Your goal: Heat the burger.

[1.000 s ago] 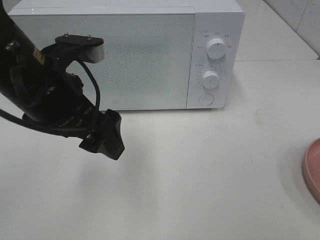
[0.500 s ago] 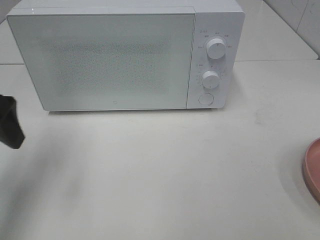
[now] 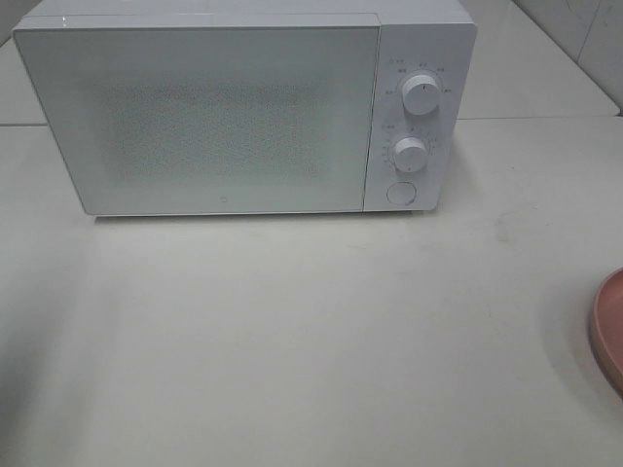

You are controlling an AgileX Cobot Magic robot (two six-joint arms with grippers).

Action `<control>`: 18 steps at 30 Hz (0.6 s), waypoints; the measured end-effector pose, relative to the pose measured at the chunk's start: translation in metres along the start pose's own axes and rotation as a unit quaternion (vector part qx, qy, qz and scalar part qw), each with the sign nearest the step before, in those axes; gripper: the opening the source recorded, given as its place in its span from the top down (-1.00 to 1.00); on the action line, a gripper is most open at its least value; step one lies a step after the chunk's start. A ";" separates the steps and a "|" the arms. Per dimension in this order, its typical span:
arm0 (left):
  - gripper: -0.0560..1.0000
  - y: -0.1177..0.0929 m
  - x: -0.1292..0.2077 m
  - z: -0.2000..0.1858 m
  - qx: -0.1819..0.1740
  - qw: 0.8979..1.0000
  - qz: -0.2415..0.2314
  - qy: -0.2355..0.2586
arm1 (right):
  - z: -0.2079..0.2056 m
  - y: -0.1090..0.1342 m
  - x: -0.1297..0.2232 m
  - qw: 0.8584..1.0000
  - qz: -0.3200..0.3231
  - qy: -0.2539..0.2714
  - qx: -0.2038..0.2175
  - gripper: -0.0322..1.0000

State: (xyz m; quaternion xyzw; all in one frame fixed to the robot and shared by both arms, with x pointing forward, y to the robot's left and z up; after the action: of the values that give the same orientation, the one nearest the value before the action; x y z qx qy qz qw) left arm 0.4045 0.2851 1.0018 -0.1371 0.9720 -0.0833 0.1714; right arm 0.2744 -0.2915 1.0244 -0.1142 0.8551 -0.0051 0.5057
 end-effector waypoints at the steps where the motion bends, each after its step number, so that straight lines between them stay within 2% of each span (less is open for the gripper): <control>1: -0.98 0.003 0.009 -0.007 0.003 1.000 0.004 -0.022 | 0.000 0.000 0.000 1.000 0.000 0.000 0.000 -0.52; 13: -0.98 0.023 0.059 -0.026 0.011 0.992 0.026 -0.126 | 0.000 0.000 0.000 1.000 0.000 0.000 0.000 -0.52; 15: -0.98 0.024 0.066 -0.036 0.021 0.985 0.031 -0.168 | 0.000 0.000 0.000 1.000 0.000 0.000 0.000 -0.52; 16: -0.98 0.024 0.066 -0.036 0.021 0.985 0.031 -0.168 | 0.000 0.000 0.000 1.000 0.000 0.000 0.000 -0.52; 18: -0.98 0.026 0.073 -0.046 0.032 0.976 0.035 -0.211 | 0.000 0.000 0.000 1.000 0.000 0.000 0.000 -0.52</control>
State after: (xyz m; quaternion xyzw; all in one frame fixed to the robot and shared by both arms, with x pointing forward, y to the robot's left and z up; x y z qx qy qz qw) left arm 0.3155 0.2934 1.0166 -0.1119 0.9151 -0.0775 0.3795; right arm 0.2744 -0.2915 1.0244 -0.1142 0.8551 -0.0051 0.5057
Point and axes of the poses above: a point on each arm's last joint axis where the gripper is mounted, z pointing out along that axis toward the gripper, y along the wrist's bending axis when the last joint is at zero, x = y × z, the point moved 5 cm from there along z, pointing out along that axis toward the gripper, and after that the axes turned 14 degrees about -z, right-handed, at the moved point
